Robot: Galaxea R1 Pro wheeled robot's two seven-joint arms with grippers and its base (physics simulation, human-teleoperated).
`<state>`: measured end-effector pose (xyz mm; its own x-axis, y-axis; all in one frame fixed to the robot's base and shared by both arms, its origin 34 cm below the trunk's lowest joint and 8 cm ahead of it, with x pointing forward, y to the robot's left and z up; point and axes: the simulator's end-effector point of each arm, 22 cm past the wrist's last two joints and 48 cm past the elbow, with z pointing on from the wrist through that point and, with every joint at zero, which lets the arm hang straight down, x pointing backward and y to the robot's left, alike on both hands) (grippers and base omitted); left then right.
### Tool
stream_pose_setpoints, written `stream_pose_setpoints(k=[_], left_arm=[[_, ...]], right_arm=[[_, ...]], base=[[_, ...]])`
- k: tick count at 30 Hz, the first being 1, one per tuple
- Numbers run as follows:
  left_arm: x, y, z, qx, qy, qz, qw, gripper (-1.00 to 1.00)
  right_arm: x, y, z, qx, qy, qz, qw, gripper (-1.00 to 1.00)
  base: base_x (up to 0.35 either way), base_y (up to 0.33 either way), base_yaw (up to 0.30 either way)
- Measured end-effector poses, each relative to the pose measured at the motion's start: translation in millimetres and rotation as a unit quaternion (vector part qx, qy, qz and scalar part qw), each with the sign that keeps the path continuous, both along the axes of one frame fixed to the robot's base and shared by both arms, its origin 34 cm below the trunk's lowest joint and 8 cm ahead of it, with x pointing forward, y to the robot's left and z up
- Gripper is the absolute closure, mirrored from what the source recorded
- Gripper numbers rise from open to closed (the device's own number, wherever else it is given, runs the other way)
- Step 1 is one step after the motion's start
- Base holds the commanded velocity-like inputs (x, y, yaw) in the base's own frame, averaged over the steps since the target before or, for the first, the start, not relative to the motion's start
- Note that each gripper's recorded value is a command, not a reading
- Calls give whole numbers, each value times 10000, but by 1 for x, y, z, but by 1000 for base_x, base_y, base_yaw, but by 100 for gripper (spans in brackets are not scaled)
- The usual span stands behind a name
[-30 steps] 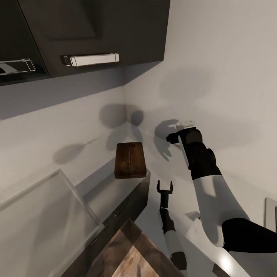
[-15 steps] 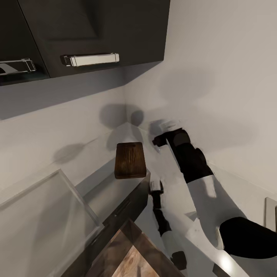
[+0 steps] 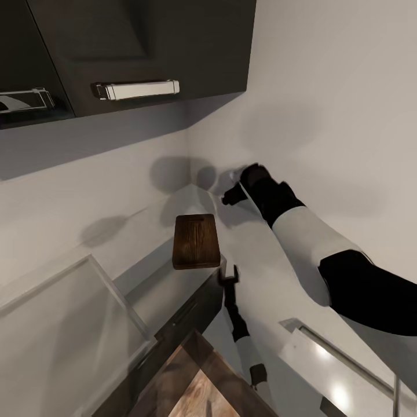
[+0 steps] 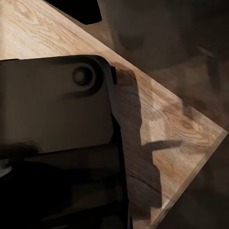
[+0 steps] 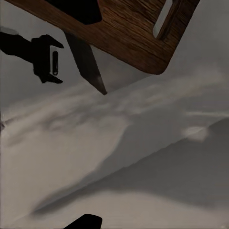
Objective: In the kitchen, take the Vidalia onion out of the sink, dice it on the chopping board with the paring knife, put the diced onion into the bowl on the countertop, then place both the paring knife and the chopping board into the sink.
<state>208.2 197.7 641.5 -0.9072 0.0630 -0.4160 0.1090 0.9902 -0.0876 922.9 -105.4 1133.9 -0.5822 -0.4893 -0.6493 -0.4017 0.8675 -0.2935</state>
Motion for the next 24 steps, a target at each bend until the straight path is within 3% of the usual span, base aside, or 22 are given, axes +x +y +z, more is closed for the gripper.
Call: stream_pose_setpoints(k=[6, 12, 24], left_arm=[[0, 0, 0, 0, 1, 0, 10000, -100], [0, 0, 0, 0, 6, -1, 10000, -100], [-5, 0, -1, 0, 71, 0, 10000, -100]], right_arm=[[0, 5, 5, -1, -23, 106, 9999, -100], [-1, 5, 3, -273, -45, 182, 9995, -100], [1, 5, -7, -312, 12, 197, 9993, -100]], base=[[0, 0, 0], [0, 0, 19], [0, 0, 127]])
